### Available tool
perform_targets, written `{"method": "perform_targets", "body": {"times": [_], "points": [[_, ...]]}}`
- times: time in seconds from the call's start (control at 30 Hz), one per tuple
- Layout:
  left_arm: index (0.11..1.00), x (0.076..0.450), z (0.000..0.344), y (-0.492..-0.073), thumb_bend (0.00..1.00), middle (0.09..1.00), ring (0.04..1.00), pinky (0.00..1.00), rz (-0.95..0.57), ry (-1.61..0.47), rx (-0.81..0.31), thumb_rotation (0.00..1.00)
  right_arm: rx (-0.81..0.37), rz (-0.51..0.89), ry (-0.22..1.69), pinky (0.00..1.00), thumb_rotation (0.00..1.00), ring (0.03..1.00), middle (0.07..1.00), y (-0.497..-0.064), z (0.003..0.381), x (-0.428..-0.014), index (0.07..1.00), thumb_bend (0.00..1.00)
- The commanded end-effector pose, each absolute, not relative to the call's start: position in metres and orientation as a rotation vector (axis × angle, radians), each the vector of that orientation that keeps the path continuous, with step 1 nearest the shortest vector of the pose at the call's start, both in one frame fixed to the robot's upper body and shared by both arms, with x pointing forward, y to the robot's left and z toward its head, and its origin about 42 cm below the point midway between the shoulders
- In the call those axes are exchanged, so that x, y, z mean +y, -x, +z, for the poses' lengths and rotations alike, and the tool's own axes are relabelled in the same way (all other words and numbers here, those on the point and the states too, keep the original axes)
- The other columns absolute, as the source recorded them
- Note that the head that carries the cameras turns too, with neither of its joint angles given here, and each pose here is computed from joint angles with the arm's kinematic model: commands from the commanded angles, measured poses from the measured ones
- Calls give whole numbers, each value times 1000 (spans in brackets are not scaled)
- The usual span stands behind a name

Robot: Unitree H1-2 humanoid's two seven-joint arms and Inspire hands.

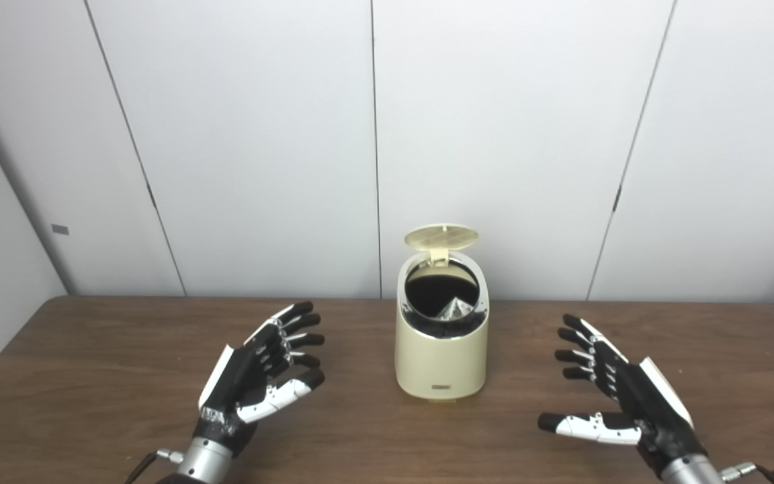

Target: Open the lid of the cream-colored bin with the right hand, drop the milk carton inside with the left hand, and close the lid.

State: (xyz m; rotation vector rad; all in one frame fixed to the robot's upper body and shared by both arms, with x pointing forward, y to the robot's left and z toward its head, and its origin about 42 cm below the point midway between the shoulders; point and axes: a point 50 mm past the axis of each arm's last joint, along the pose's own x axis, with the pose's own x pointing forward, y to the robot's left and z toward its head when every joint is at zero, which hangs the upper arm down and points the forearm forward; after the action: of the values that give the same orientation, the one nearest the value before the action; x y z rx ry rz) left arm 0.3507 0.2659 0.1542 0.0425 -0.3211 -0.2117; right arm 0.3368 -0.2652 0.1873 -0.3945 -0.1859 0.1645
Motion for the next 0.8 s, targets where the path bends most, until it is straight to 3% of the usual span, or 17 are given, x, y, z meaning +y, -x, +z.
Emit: {"method": "perform_targets", "body": {"times": [0.0, 0.43, 0.6, 0.77], "points": [[835, 269, 161, -351, 818, 807, 723, 611, -210, -63, -385, 271, -328, 161, 419, 740, 243, 822, 896, -348, 218, -260, 915, 816], [809, 262, 139, -338, 769, 770, 682, 568, -221, -79, -351, 213, -461, 194, 535, 725, 324, 835, 917, -395, 286, -247, 898, 873], [810, 261, 137, -337, 771, 768, 678, 572, -220, -89, -351, 230, -463, 215, 538, 779, 315, 853, 888, -411, 320, -231, 890, 888], [816, 261, 133, -335, 766, 770, 681, 583, -220, -86, -342, 223, -503, 259, 629, 749, 294, 880, 898, -429, 350, -216, 892, 880]]}}
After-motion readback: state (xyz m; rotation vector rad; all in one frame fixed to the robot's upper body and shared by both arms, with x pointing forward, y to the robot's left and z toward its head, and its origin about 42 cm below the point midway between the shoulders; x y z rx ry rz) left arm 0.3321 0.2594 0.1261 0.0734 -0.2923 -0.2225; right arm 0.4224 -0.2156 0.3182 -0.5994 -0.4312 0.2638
